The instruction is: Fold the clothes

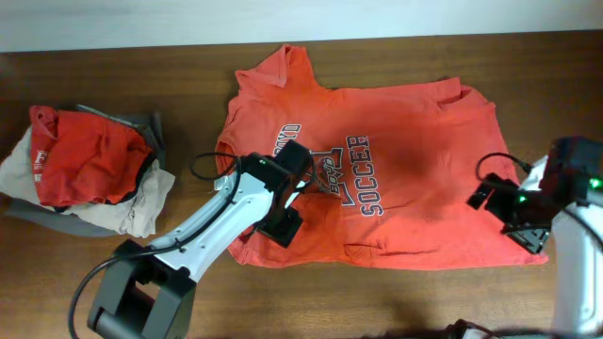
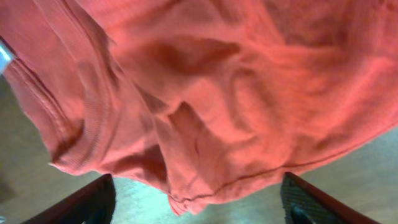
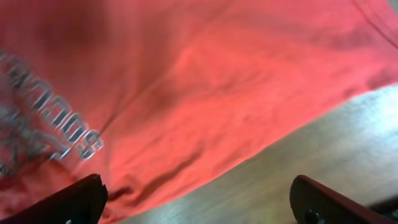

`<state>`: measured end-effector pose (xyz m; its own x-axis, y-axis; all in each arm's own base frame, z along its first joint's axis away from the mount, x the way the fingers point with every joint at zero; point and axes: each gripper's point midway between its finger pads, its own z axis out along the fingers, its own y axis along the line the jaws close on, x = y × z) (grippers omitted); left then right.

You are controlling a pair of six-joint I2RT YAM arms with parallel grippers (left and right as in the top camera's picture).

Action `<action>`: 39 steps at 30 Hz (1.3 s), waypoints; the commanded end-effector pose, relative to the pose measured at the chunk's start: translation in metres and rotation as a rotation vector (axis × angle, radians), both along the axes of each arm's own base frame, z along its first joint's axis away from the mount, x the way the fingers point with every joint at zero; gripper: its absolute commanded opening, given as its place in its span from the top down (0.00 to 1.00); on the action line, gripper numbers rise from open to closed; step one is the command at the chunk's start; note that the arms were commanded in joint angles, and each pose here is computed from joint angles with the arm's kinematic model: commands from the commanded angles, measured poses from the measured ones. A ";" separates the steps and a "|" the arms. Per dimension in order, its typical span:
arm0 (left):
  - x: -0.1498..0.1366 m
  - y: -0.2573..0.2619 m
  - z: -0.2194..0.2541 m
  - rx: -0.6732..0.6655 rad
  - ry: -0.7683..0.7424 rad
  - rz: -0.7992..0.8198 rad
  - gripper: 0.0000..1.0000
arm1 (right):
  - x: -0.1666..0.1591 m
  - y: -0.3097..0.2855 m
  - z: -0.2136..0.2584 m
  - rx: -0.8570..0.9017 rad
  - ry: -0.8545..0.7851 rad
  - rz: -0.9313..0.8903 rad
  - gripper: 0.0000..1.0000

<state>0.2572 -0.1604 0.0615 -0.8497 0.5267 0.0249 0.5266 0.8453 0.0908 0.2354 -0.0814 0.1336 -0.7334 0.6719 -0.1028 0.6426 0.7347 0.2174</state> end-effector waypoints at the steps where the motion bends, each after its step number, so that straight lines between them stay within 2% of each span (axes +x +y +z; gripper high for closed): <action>1: -0.002 -0.008 0.005 -0.050 0.017 0.029 0.21 | -0.012 -0.024 -0.016 0.007 0.077 -0.127 0.01; 8: -0.001 -0.008 0.041 -0.119 -0.082 0.110 0.21 | -0.023 -0.046 -0.018 0.135 0.036 -0.284 0.01; 14: 0.007 0.013 0.103 -0.174 -0.326 0.276 0.20 | -0.019 -0.045 -0.008 0.232 -0.061 -0.289 0.01; 16: 0.012 0.026 0.127 -0.183 -0.438 0.344 0.15 | -0.012 -0.040 -0.001 0.247 -0.118 -0.232 0.01; 17: 0.014 0.030 0.136 -0.196 -0.481 0.362 0.03 | -0.009 -0.037 0.002 0.253 -0.141 -0.209 0.01; 18: 0.018 0.032 0.146 -0.220 -0.521 0.372 0.01 | -0.005 -0.033 0.006 0.261 -0.170 -0.177 0.01; 22: 0.029 0.035 0.164 -0.276 -0.597 0.393 0.00 | 0.015 -0.010 0.024 0.286 -0.301 -0.004 0.00; 26: 0.046 0.036 0.166 -0.280 -0.629 0.335 0.01 | 0.031 0.017 0.042 0.260 -0.407 0.187 0.00; 29: 0.063 0.024 0.167 -0.366 -0.620 0.251 0.01 | 0.039 0.038 0.059 0.226 -0.478 0.294 0.00; 34: 0.095 0.027 0.164 -0.460 -0.607 0.221 0.01 | 0.041 0.076 0.087 0.167 -0.579 0.459 0.01; 39: 0.133 0.035 0.140 -0.374 -0.575 0.082 0.01 | 0.034 0.103 0.105 0.143 -0.641 0.564 0.01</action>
<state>0.3711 -0.1164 0.2109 -0.7523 0.1851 -0.6323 0.2605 0.9651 -0.0274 0.2733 0.0061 0.2293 -0.7977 0.3208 -0.5107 -0.0070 0.8418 0.5398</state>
